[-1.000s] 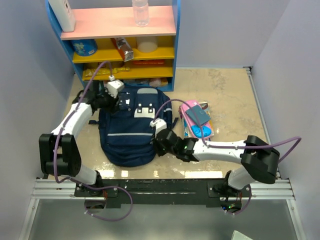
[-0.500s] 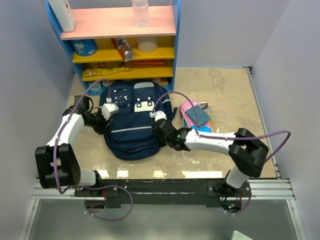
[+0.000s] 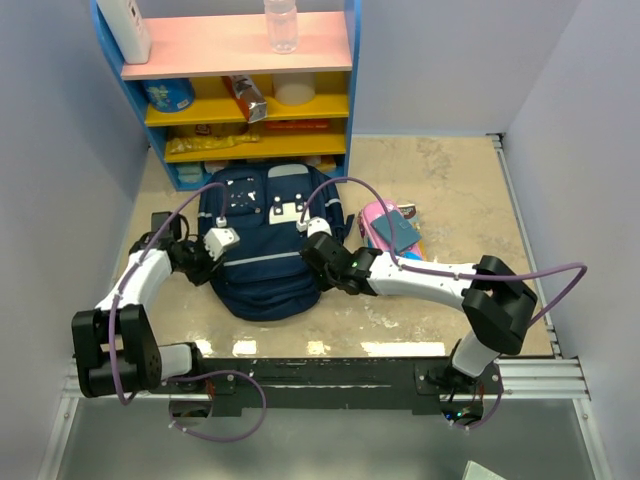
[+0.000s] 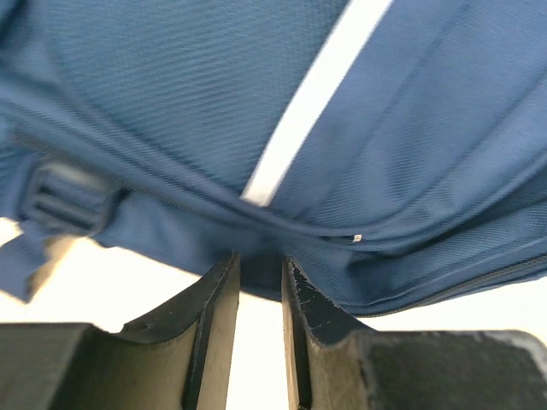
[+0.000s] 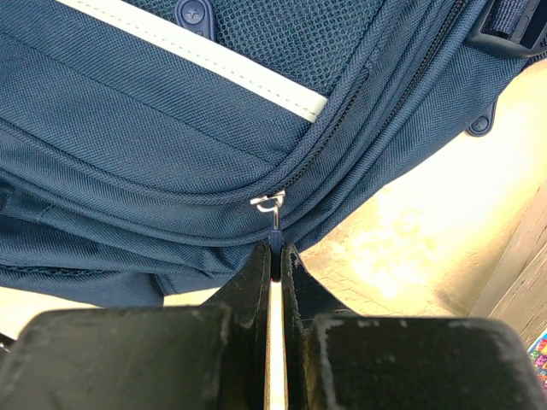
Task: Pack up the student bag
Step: Unzip the student bag at the center of the board.
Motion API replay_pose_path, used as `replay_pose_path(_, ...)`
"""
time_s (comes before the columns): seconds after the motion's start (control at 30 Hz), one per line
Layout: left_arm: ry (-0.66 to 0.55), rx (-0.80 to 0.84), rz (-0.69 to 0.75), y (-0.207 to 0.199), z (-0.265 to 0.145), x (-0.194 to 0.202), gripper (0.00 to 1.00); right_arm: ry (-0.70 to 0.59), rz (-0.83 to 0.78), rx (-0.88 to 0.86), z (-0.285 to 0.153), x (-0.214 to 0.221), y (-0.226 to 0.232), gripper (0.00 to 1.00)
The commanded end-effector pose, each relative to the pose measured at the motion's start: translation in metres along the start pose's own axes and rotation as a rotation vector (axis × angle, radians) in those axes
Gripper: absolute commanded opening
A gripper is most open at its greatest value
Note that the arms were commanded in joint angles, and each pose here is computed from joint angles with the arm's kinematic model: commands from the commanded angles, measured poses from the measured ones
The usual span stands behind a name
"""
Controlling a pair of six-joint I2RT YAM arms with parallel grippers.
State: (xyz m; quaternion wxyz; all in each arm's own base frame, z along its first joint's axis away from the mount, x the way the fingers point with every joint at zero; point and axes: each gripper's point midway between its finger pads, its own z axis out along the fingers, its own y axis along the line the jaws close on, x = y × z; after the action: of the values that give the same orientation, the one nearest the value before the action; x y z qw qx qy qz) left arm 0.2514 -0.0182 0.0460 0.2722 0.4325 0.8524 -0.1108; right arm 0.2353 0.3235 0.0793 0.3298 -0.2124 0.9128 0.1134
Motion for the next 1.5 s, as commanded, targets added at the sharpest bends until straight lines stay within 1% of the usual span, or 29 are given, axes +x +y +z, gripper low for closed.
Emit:
replay_pose_path(0.0, -0.072, -0.06, 0.037, 0.017, -0.005, -0.016, 0.31, -0.038, 0.003, 0.018, -0.003, -0.019, 0.0, 0.0)
replay_pose_path(0.07, -0.109, -0.006, 0.012, 0.007, 0.002, -0.028, 0.31, -0.032, 0.005, 0.001, -0.001, -0.021, 0.006, 0.0)
replay_pose_path(0.1, -0.106, 0.014, 0.014, 0.001, 0.006, -0.03, 0.31, -0.025, 0.003, -0.01, -0.001, -0.021, 0.009, 0.0)
replay_pose_path(0.17, -0.094, 0.022, 0.058, -0.01, 0.018, -0.037, 0.31, -0.019, -0.003, -0.047, -0.004, -0.023, 0.022, 0.0)
replay_pose_path(0.2, -0.071, 0.04, 0.065, -0.023, 0.028, -0.027, 0.31, -0.013, -0.009, -0.057, -0.004, -0.022, 0.028, 0.0)
replay_pose_path(0.27, -0.069, 0.022, 0.098, -0.029, 0.035, -0.033, 0.3, -0.004, -0.027, -0.093, -0.008, -0.019, 0.045, 0.0)
replay_pose_path(0.4, -0.122, 0.009, 0.093, -0.028, 0.029, -0.048, 0.29, 0.023, -0.037, -0.118, -0.011, -0.005, 0.063, 0.0)
replay_pose_path(0.57, -0.158, 0.024, 0.089, -0.032, 0.021, -0.059, 0.29, 0.011, -0.035, -0.142, -0.01, 0.004, 0.082, 0.0)
replay_pose_path(0.73, -0.184, 0.039, 0.099, -0.036, 0.016, -0.064, 0.27, -0.047, -0.05, -0.194, -0.007, -0.004, 0.109, 0.0)
replay_pose_path(0.9, -0.203, 0.076, 0.103, -0.04, 0.017, -0.07, 0.21, -0.089, -0.072, -0.243, 0.013, -0.011, 0.145, 0.0)
replay_pose_path(1.1, -0.213, 0.126, 0.12, -0.046, 0.017, -0.072, 0.17, -0.203, -0.056, -0.294, 0.019, -0.038, 0.18, 0.0)
replay_pose_path(1.2, -0.218, 0.145, 0.123, -0.047, 0.016, -0.073, 0.16, -0.295, -0.036, -0.335, 0.017, -0.057, 0.193, 0.0)
replay_pose_path(1.4, -0.225, 0.168, 0.102, -0.045, 0.014, -0.072, 0.14, -0.397, -0.019, -0.43, 0.018, -0.075, 0.219, 0.0)
replay_pose_path(1.47, -0.235, 0.177, 0.102, -0.045, 0.012, -0.073, 0.14, -0.421, -0.006, -0.445, 0.023, -0.074, 0.222, 0.0)
